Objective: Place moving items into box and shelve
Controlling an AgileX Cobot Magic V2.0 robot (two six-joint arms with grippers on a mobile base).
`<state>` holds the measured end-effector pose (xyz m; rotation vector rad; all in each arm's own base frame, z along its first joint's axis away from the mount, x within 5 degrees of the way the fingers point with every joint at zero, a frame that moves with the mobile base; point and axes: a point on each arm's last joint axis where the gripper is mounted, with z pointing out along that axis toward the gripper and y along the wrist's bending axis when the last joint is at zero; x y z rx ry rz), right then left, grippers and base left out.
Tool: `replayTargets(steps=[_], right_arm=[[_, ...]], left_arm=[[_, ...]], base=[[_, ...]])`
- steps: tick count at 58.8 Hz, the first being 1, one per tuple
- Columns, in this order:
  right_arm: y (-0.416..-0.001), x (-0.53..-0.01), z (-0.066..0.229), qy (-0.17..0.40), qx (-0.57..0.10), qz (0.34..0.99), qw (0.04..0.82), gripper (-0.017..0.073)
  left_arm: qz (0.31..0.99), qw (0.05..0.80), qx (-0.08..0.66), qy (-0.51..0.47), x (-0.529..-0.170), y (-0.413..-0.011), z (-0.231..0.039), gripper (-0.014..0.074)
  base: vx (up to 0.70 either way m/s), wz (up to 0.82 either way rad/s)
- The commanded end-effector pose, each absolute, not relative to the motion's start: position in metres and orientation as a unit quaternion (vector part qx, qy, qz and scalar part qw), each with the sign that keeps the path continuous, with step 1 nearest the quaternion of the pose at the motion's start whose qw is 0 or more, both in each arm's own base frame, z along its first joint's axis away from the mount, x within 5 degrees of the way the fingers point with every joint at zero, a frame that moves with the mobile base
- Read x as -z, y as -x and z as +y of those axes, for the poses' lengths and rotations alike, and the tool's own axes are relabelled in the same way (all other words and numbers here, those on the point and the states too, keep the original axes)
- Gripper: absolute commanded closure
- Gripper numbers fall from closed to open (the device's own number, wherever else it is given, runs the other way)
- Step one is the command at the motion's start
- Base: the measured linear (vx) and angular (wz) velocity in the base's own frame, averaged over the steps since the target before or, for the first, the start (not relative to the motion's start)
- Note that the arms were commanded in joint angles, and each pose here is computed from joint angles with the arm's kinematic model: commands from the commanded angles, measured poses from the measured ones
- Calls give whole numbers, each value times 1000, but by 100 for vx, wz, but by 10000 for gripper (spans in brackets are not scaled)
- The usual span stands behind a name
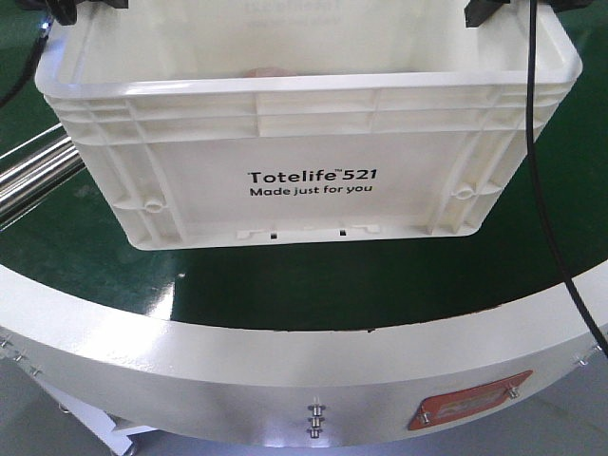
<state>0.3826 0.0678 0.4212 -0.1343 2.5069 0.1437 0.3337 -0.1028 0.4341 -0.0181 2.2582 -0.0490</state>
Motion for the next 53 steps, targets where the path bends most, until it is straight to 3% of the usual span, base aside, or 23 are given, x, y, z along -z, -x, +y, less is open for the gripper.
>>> replayTargets(steps=[1,53], right_arm=[[-360,-457,59,31,-47,932,359,564],[-360,-457,59,31,-49,932,359,564]], left_arm=[[847,530,30,-5,-476,-321,-98,594],[851,524,27,-4,-475,-320,-97,594]], base=[[0,0],[0,0]])
